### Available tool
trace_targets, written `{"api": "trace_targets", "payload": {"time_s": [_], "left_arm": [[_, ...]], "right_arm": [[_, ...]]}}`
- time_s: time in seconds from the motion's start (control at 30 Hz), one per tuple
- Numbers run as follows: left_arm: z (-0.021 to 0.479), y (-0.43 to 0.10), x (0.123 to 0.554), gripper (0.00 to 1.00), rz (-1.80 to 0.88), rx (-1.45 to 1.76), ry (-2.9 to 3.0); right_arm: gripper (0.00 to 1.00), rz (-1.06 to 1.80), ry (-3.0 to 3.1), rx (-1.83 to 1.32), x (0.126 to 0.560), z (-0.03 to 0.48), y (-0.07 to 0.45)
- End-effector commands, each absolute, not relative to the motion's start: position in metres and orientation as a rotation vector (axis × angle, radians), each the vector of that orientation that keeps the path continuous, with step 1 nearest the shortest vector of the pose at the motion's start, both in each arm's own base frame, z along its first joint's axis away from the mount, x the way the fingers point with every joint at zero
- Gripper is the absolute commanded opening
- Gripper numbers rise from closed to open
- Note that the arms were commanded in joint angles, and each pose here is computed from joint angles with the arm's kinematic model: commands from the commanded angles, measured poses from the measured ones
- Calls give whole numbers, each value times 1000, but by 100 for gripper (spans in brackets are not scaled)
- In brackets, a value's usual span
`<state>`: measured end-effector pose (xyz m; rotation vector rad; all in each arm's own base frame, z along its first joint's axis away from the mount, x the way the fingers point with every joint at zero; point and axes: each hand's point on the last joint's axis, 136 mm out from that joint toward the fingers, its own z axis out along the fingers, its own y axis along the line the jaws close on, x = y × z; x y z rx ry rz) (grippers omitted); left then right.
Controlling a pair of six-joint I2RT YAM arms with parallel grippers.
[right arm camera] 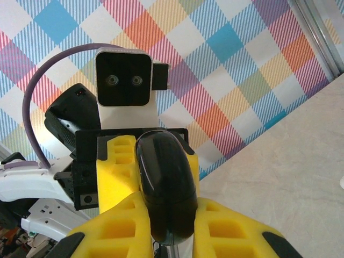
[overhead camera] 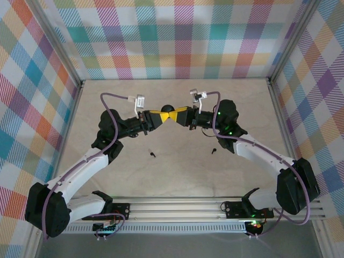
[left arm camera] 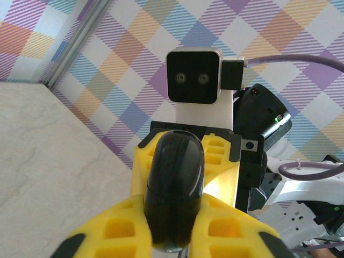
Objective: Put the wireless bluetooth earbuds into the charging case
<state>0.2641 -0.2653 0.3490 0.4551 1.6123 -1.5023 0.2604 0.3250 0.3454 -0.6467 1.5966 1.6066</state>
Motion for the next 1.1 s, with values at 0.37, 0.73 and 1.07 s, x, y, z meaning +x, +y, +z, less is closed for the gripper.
{"api": "trace_targets", "payload": {"time_s": [0.37, 0.73, 1.07], "left_arm": [[346, -262, 242, 0, -1352, 622, 1618], [342, -264, 226, 0, -1335, 744, 1606], [321, -252, 227, 0, -1198, 731, 1601]], "right_arm": [[53, 1400, 1725, -664, 265, 343, 318], [54, 1392, 1834, -634, 277, 328, 324], [55, 1351, 1934, -599, 284, 316, 322]]}}
